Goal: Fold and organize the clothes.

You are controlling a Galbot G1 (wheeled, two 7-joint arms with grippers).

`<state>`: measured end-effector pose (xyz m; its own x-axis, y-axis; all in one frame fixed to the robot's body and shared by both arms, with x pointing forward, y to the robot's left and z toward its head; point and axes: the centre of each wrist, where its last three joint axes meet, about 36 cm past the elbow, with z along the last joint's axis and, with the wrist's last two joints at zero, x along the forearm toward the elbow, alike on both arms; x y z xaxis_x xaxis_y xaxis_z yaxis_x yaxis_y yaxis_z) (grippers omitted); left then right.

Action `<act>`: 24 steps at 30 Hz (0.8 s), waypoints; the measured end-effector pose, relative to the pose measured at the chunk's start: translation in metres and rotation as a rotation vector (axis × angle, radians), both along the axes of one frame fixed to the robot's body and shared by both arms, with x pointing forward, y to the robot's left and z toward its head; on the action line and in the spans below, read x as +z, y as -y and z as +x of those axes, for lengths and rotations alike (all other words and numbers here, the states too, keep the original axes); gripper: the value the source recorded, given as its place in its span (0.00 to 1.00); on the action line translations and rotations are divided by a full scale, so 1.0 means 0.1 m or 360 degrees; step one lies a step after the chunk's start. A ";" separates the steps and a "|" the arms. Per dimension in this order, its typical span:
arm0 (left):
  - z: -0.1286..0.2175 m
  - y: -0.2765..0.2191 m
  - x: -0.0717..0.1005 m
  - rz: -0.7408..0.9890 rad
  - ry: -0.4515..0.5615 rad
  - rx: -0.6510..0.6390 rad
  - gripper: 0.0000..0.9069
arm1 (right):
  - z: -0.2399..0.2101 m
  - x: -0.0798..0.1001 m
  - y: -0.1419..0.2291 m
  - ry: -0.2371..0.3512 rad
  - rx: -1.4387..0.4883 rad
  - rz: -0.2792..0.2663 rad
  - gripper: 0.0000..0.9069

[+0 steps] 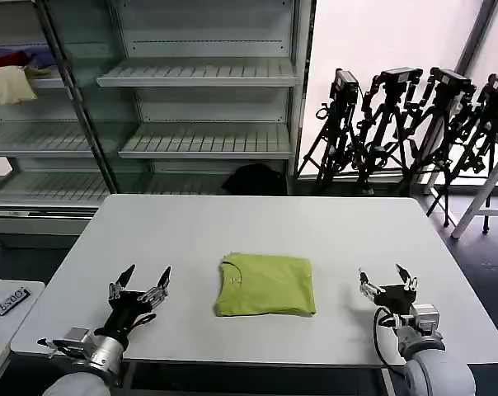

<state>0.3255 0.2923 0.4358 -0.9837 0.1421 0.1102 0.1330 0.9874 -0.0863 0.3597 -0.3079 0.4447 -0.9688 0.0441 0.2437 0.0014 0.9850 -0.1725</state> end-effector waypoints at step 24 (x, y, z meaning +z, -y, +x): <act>-0.05 -0.09 -0.05 -0.0043 -0.0008 0.0016 1.00 | -0.16 0.06 -0.02 0.0055 0.0047 -0.0200 1.00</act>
<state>0.3202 0.3013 0.4310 -0.9846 0.1350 0.1112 0.1223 0.9859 -0.1138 0.3437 -0.3063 0.4510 -0.9779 0.0435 0.2045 -0.0191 0.9554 -0.2948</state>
